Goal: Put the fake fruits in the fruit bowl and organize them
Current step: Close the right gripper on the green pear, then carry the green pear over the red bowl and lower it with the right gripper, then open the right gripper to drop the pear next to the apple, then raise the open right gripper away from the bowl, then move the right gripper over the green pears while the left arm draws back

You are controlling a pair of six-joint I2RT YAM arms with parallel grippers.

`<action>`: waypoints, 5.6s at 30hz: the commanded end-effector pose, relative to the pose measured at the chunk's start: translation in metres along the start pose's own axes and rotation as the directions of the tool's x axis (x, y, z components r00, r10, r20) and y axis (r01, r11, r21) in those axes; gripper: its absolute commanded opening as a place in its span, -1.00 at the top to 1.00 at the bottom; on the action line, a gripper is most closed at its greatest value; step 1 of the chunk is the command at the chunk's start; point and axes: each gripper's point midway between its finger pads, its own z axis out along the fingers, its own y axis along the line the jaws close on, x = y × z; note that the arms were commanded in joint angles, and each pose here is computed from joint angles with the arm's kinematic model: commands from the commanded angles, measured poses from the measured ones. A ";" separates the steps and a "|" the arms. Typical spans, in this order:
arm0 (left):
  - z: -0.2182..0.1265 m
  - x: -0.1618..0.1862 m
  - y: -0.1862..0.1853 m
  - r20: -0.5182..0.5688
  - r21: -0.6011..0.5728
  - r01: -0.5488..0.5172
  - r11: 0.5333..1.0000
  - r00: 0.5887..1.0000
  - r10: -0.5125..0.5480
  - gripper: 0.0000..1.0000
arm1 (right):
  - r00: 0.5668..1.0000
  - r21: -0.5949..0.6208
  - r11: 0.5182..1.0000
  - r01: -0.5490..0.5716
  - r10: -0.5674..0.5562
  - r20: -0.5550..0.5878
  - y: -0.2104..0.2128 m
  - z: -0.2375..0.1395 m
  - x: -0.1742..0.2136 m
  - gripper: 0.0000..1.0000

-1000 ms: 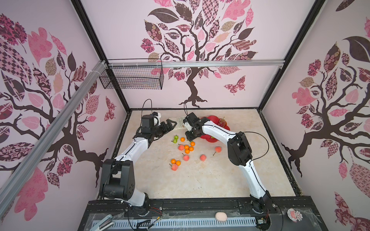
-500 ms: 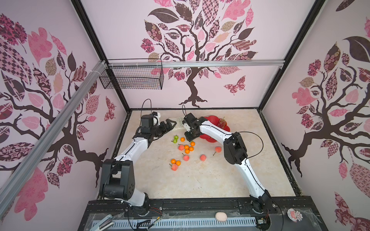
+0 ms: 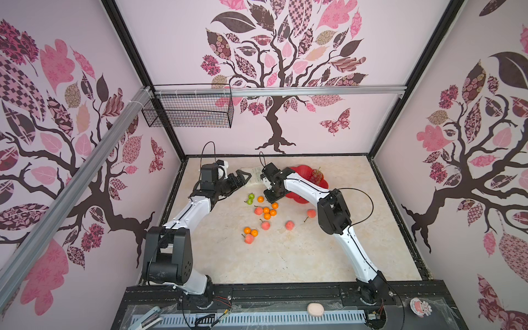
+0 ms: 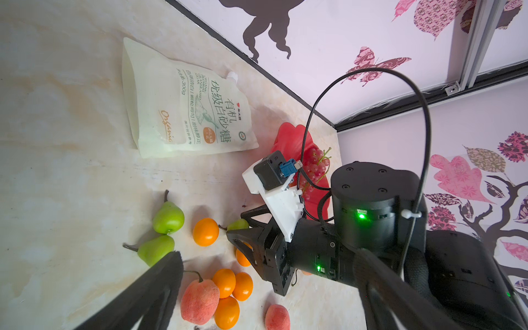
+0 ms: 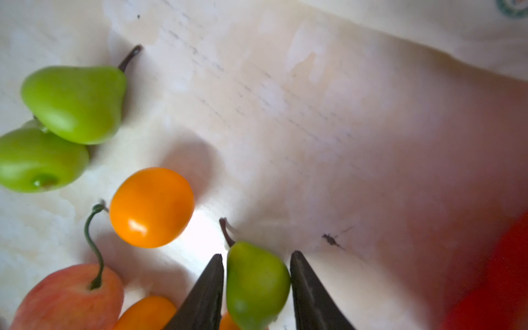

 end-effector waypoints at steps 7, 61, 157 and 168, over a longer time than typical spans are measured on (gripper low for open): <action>0.001 0.004 0.007 -0.002 0.001 -0.007 1.000 1.000 0.007 -0.94 | 0.999 0.006 1.000 0.001 -0.001 -0.040 0.000 0.015 0.007 0.24; 0.092 0.111 -0.142 -0.216 0.176 -0.423 0.889 0.864 0.454 -0.95 | 0.856 0.003 0.887 -0.461 0.444 0.264 -0.156 -0.137 0.061 0.30; -0.046 0.038 0.021 0.019 -0.223 -0.081 0.971 0.996 0.088 -0.96 | 0.931 -0.159 0.975 -0.153 0.196 0.307 0.060 -0.096 -0.025 0.02; -0.060 0.027 0.043 0.072 -0.251 -0.013 0.968 0.997 0.032 -0.95 | 0.954 -0.193 0.973 -0.123 0.170 0.247 0.099 -0.056 -0.033 0.03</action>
